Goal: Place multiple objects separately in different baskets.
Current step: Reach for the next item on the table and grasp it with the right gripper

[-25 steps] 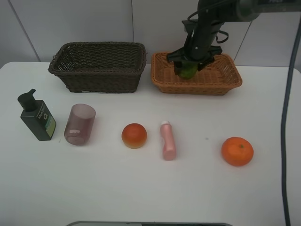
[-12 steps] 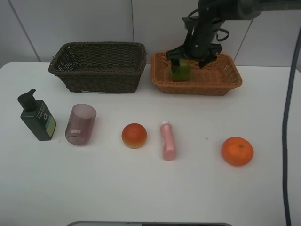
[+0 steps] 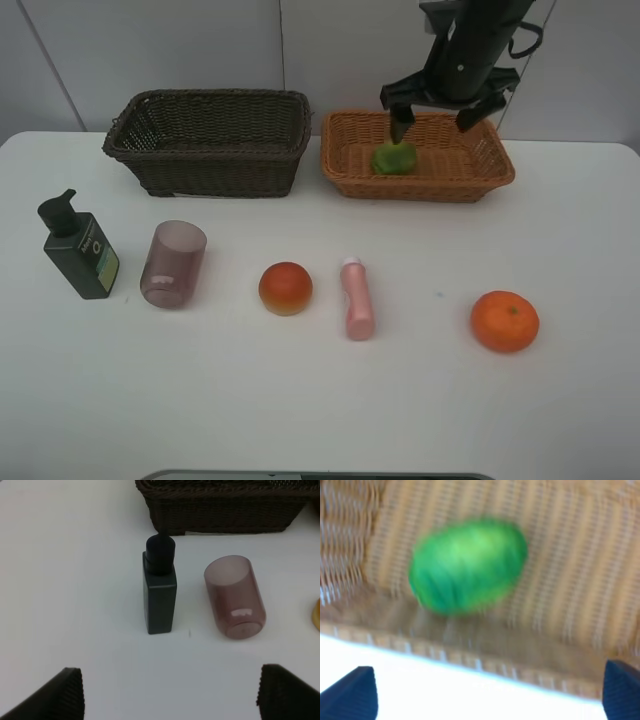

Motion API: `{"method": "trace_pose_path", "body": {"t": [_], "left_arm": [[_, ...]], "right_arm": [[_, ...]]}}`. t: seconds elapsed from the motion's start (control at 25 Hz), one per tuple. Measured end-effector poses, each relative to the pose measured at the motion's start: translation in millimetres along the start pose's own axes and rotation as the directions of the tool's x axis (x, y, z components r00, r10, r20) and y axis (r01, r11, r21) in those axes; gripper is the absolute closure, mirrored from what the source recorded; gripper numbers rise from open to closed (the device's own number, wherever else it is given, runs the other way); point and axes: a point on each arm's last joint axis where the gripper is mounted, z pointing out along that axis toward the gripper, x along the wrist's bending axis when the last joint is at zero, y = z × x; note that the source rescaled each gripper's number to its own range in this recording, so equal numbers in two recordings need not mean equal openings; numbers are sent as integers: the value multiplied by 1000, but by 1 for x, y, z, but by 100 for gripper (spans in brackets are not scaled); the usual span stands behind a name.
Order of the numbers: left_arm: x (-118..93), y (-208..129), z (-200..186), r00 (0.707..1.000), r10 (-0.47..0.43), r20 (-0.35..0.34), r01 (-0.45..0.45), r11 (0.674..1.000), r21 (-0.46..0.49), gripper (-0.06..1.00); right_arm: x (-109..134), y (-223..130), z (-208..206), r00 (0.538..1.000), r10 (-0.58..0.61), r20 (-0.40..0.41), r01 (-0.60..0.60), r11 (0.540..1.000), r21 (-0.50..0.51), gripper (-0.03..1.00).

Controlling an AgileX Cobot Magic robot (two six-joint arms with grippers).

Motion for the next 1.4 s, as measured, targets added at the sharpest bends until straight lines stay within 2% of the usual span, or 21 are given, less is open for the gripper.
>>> {"method": "trace_pose_path", "body": {"t": [0.6, 1.12, 1.4], "left_arm": [[0, 0, 0, 1000, 0, 0, 0, 1000, 0, 13], [0, 0, 0, 1000, 0, 0, 0, 1000, 1, 13], [0, 0, 0, 1000, 0, 0, 0, 1000, 1, 13]], "right_arm": [[-13, -104, -38, 1000, -20, 7, 19, 992, 124, -3], [-15, -156, -36, 1000, -20, 1, 20, 980, 199, -3], [-19, -175, -18, 999, 45, 1, -44, 977, 207, -3]]}}
